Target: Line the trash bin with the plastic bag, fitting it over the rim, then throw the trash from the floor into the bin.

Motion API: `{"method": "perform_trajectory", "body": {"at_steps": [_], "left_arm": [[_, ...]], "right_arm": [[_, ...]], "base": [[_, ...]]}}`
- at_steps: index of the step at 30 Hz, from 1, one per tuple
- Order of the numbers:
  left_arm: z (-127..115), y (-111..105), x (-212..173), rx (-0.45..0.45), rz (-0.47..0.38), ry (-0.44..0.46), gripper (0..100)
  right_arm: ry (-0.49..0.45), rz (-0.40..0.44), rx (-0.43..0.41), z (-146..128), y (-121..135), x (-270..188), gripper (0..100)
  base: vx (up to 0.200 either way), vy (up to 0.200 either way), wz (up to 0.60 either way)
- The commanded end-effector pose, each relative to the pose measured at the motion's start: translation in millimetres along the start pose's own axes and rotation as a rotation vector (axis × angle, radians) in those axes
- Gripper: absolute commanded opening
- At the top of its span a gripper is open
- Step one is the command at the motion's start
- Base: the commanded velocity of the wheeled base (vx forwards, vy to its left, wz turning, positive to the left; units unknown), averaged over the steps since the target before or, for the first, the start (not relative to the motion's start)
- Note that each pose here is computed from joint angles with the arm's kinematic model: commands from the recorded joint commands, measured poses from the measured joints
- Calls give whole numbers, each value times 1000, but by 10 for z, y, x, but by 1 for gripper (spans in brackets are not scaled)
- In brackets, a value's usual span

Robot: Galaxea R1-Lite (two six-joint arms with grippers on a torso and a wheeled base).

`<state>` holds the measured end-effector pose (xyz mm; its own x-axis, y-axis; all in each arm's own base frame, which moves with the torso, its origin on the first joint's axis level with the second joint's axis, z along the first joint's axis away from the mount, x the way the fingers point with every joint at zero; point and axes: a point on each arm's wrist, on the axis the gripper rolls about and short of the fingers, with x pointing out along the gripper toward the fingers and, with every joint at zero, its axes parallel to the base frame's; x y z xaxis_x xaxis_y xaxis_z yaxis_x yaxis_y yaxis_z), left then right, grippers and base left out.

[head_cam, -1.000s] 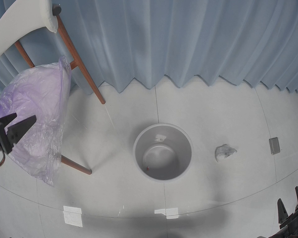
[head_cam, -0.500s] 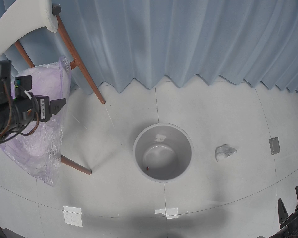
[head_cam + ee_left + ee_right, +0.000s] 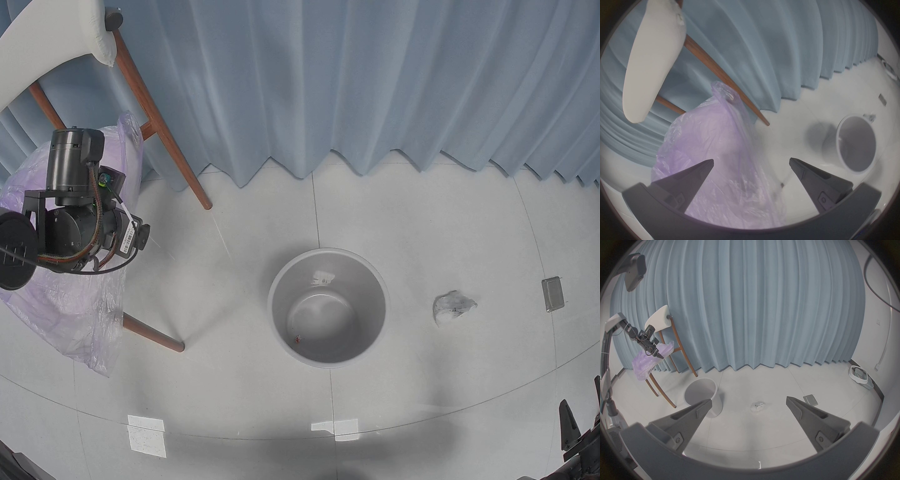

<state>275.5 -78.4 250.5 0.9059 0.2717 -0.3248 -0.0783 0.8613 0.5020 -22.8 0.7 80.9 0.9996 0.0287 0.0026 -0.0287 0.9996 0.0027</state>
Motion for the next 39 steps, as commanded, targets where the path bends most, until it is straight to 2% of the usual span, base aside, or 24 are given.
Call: {"method": "perform_trajectory", "body": {"at_steps": [1, 12, 13, 21, 28, 31, 32, 34, 37, 38, 39], "left_arm": [[-52, 67, 192, 45, 43, 44, 100], [-10, 2, 387, 19, 56, 0, 100], [-10, 2, 387, 19, 56, 0, 0], [11, 41, 321, 0, 33, -29, 0], [52, 388, -21, -57, -8, -138, 0], [30, 465, -90, -67, -12, -155, 0], [-58, 609, -218, -91, -39, -183, 0], [-119, 682, -298, -121, -80, -200, 0], [-194, 716, -426, -180, -186, -216, 0], [-194, 716, -426, -180, -186, -216, 0], [-231, 721, -534, -251, -273, -226, 0]], "right_arm": [[-1, 0, -1, -51, 0, 0, 100], [1, 0, -1, -53, 0, 0, 100], [1, 0, -1, -53, 0, 0, 100], [1, 0, -1, -53, 0, 0, 100], [1, 0, -1, -53, 0, 0, 100], [1, 0, -1, -53, 0, 0, 100], [1, 0, -1, -53, 0, 0, 100], [1, 0, -1, -53, 0, 0, 100], [1, 0, -1, -53, 0, 0, 100], [1, 0, -1, -53, 0, 0, 100], [1, 0, -3, -53, 0, 0, 100]], "base": [[0, 0, 0], [0, 0, 0], [0, 0, 0], [0, 0, 0], [0, 0, 0], [0, 0, 0], [0, 0, 0], [0, 0, 0], [0, 0, 0], [0, 0, 0], [0, 0, 0]]}}
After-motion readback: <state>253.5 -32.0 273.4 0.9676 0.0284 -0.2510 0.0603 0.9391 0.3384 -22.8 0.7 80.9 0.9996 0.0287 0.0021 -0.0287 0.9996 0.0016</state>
